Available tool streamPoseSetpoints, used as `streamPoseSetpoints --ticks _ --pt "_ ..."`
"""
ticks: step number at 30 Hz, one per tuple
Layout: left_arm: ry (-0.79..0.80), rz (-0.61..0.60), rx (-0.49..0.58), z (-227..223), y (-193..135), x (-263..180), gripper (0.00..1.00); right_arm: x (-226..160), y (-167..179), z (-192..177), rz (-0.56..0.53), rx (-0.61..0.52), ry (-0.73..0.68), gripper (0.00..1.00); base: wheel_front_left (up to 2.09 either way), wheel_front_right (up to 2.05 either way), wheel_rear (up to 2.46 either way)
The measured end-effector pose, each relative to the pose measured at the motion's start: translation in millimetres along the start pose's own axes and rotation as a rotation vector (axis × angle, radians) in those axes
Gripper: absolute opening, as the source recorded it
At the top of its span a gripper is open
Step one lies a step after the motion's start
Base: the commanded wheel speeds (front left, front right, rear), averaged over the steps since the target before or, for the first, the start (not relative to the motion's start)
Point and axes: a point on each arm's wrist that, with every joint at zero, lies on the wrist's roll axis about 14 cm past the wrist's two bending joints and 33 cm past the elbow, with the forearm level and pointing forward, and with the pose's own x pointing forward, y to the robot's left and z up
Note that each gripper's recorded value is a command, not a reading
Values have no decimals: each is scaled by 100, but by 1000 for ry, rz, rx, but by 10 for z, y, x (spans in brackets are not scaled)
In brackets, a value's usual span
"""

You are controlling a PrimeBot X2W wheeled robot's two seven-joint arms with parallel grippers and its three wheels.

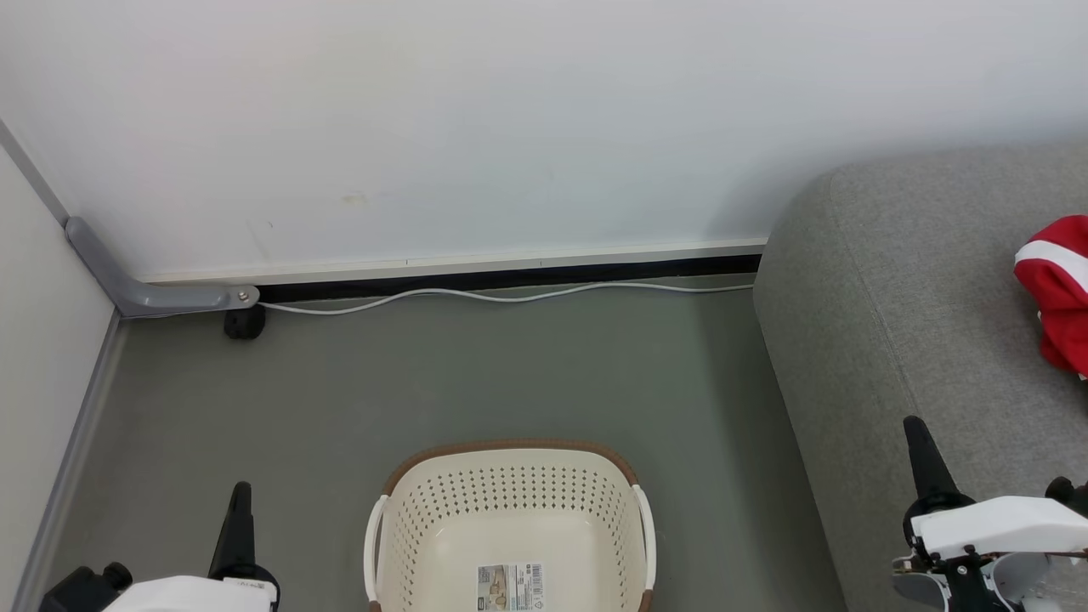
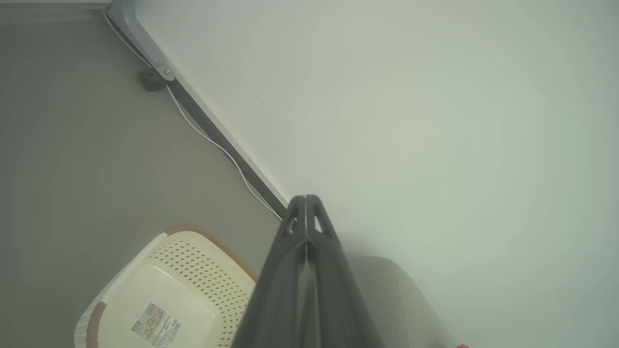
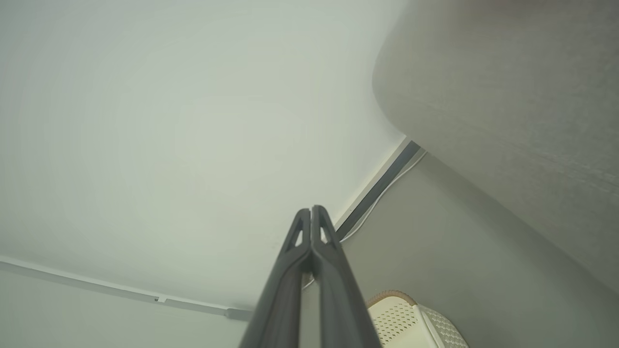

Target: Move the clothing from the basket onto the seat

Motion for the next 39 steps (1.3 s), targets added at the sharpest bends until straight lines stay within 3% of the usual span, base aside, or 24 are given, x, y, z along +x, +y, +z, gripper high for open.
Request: streamPoseSetpoints --ticks 39 --pt "35 -115 -432 91 -313 60 0 -9 69 128 38 443 -10 0 0 0 0"
